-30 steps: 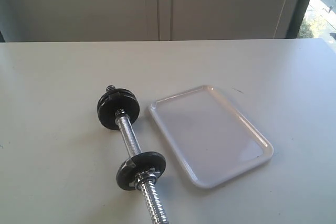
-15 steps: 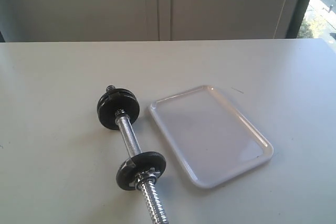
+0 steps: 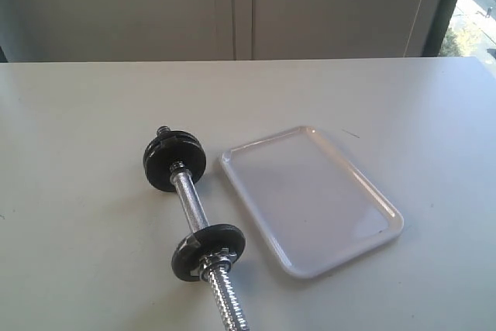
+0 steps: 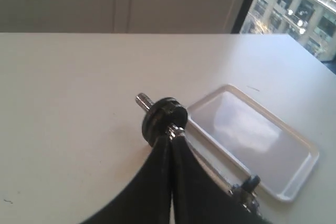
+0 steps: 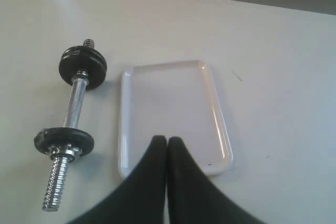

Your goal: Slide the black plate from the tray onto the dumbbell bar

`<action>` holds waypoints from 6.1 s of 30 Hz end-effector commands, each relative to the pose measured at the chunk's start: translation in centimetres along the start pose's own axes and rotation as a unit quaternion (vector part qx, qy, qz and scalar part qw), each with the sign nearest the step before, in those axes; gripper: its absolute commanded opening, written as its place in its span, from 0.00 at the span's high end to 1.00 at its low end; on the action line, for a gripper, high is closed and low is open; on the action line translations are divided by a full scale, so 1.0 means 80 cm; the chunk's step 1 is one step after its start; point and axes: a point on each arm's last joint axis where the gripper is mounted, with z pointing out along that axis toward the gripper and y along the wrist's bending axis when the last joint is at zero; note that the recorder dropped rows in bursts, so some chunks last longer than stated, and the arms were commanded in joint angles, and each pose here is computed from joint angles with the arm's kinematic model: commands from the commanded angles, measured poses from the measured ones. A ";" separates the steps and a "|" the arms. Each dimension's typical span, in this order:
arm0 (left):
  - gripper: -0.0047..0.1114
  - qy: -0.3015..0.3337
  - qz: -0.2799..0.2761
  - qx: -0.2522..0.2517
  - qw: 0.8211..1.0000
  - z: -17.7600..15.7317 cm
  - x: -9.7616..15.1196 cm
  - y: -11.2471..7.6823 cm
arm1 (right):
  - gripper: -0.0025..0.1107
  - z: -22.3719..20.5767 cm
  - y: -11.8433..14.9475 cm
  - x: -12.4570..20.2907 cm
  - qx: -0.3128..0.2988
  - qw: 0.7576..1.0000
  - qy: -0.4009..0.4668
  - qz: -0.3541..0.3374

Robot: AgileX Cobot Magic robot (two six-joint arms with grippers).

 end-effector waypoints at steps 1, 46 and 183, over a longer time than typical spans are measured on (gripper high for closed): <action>0.96 -0.054 -0.004 -0.040 0.998 -0.022 0.001 -0.001 | 0.98 0.000 -0.002 0.001 0.003 1.000 -0.004 0.002; 0.96 0.024 0.018 -0.180 0.983 0.034 0.192 0.076 | 0.98 -0.002 -0.002 0.001 0.002 1.000 -0.007 -0.001; 0.96 0.018 0.084 -0.185 0.979 0.034 0.188 0.078 | 0.98 0.080 -0.064 0.236 0.136 0.975 -0.164 0.060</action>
